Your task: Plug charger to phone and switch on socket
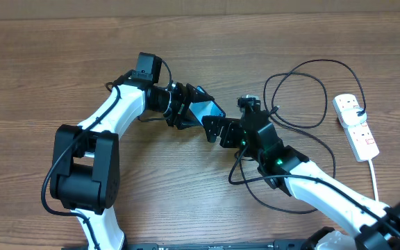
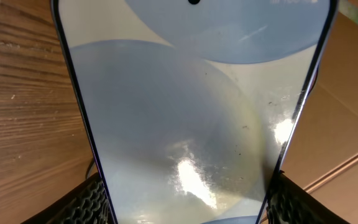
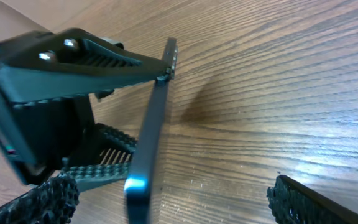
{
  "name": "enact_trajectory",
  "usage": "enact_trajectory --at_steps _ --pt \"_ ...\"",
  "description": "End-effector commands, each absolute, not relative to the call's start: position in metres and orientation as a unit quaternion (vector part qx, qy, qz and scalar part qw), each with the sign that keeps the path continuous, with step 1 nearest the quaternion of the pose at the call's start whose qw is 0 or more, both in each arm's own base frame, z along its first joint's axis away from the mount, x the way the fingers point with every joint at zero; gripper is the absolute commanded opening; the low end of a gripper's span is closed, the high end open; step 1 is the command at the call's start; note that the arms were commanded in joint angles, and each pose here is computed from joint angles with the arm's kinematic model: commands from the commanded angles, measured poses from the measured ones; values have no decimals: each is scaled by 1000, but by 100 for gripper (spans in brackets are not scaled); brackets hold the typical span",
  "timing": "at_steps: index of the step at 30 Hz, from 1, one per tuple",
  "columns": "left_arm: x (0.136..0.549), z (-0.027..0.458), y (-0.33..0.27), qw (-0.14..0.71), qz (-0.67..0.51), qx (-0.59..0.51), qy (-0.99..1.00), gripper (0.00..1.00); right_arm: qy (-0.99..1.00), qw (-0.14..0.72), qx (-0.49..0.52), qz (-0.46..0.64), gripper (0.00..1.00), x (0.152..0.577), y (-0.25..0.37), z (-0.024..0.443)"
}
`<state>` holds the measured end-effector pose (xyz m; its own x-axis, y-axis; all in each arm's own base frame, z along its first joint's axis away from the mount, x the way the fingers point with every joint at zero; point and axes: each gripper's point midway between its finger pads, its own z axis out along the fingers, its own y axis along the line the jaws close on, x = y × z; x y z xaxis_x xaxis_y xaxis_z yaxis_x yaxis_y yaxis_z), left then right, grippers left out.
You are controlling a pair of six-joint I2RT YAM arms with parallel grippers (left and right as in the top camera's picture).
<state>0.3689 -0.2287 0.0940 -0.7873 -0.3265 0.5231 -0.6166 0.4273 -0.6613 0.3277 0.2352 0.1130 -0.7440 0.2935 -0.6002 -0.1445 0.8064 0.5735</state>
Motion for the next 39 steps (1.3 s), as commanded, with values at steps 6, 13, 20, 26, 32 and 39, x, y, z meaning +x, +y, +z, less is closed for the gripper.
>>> enact_trajectory --at_steps 6,13,20,26,32,39 --pt "371 108 -237 173 474 277 -818 58 872 367 35 322 81 341 248 106" --pt "371 108 -237 173 474 277 -818 59 862 374 29 340 58 343 254 113" --pt "371 108 -237 173 474 277 -818 59 862 363 20 353 47 339 259 113" --pt "371 108 -237 173 474 277 -818 59 862 361 19 355 38 338 260 113" --pt "370 108 -238 173 474 275 -818 59 862 361 19 355 25 338 260 113" --pt "368 105 -242 170 465 273 -825 62 864 358 19 353 19 337 259 111"
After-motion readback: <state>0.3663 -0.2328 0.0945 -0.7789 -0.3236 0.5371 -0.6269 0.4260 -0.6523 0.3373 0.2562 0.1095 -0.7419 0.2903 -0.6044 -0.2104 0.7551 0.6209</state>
